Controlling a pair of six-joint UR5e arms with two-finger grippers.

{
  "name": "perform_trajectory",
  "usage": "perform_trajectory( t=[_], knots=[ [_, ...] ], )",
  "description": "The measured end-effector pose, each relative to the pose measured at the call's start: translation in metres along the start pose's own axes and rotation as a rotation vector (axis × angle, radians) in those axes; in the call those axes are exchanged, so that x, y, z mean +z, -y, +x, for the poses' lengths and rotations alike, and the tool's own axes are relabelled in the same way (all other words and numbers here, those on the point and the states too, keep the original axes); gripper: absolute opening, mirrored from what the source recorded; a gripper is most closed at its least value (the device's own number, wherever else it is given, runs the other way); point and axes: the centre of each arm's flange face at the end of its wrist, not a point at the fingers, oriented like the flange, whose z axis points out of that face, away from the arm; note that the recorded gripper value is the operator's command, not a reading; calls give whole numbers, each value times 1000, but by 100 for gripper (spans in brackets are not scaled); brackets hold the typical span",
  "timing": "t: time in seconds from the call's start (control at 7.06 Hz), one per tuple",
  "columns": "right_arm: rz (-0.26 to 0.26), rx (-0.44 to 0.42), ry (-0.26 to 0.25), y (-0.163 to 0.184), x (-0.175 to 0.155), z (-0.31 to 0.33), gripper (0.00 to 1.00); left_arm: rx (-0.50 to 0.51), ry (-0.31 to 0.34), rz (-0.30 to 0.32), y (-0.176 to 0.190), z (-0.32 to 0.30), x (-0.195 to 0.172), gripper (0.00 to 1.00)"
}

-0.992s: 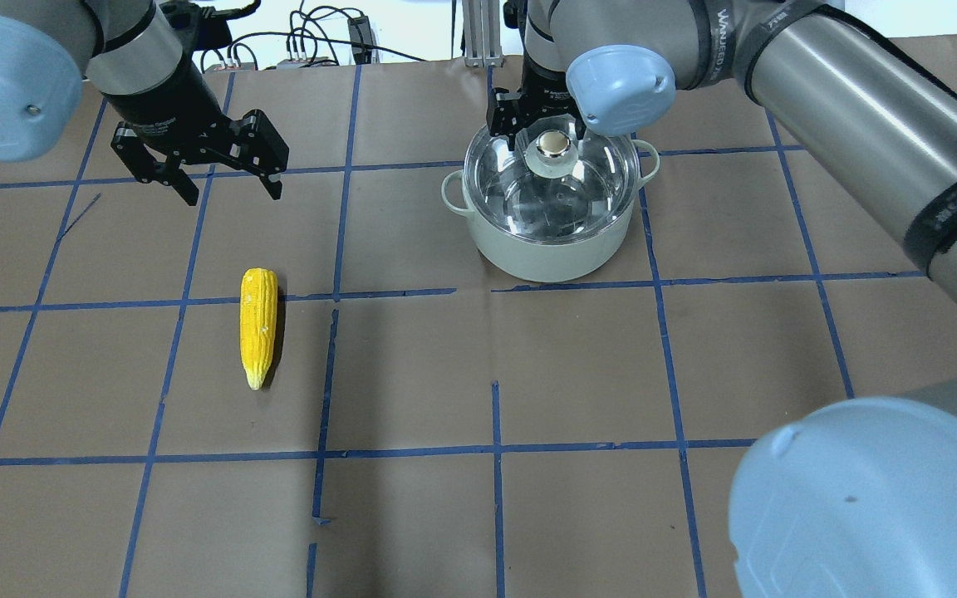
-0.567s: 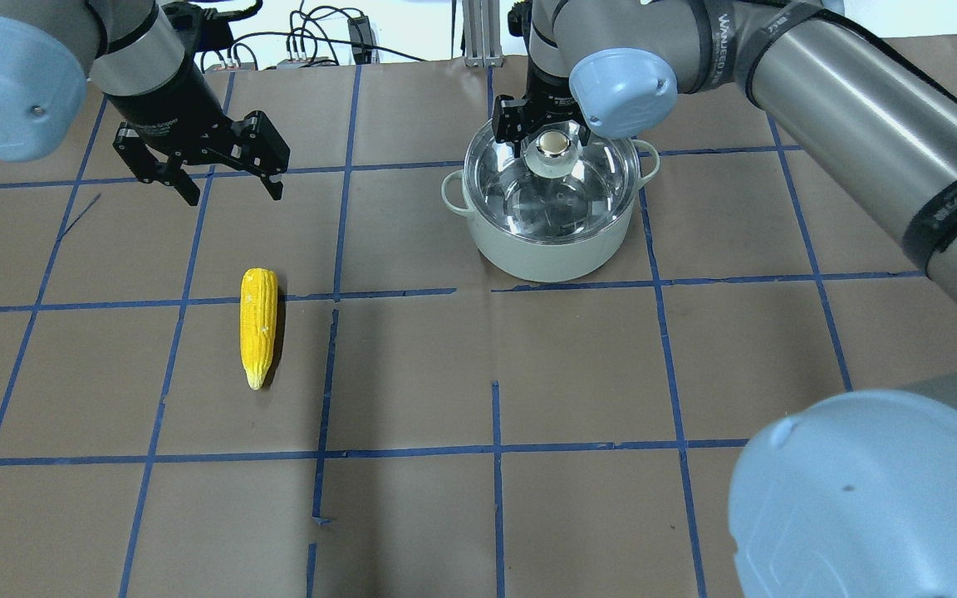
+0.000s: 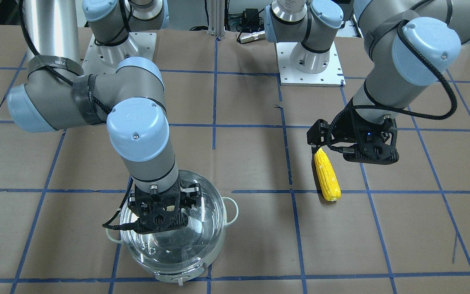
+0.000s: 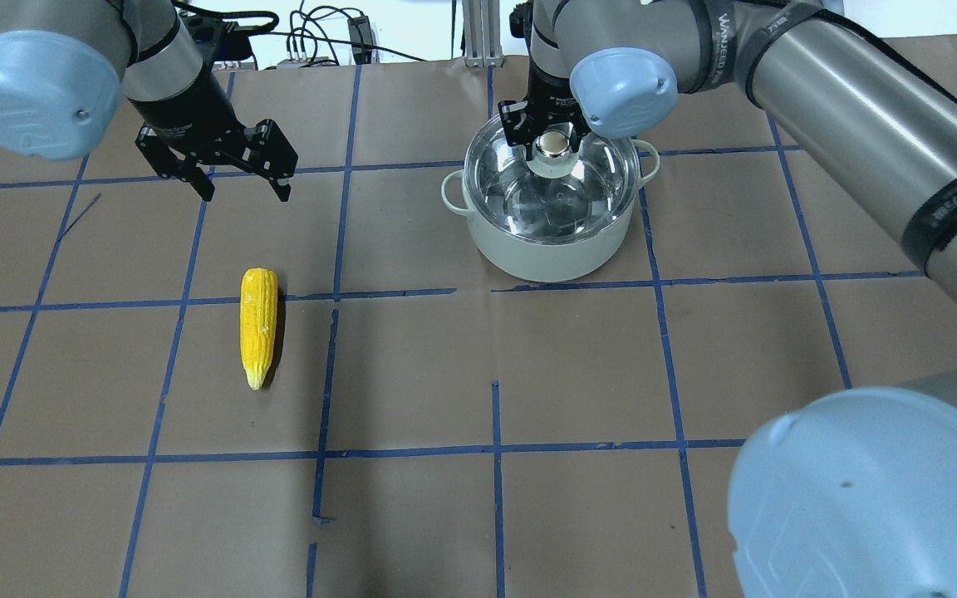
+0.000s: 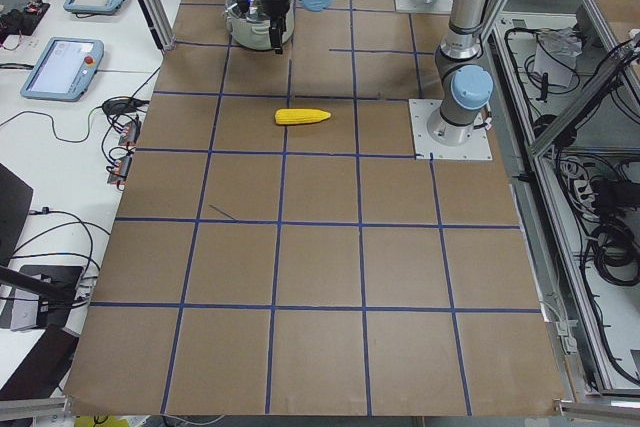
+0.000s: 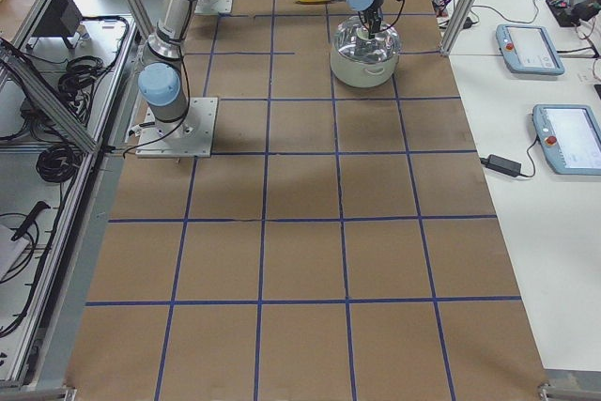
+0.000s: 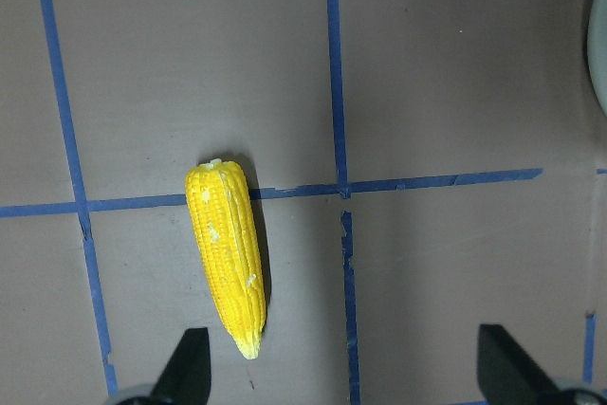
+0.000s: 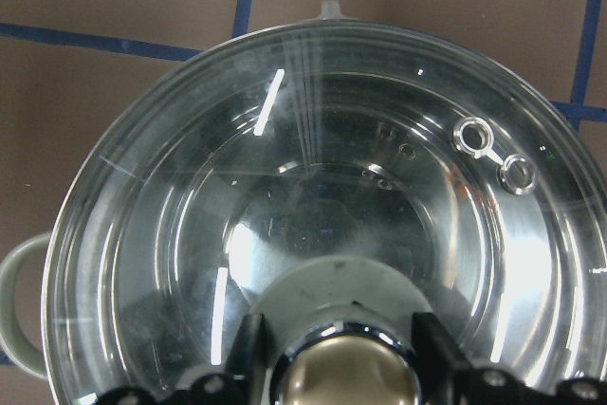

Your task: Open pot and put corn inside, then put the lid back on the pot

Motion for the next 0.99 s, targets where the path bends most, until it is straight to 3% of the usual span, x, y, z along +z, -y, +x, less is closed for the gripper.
perform_trajectory(
  t=[0.43, 0.99],
  knots=[
    [-32, 10, -2, -1, -4, 5, 9, 77, 9, 41, 1, -8, 37, 100],
    [-21, 9, -44, 27, -68, 34, 10, 92, 12, 75, -14, -50, 78, 100]
  ],
)
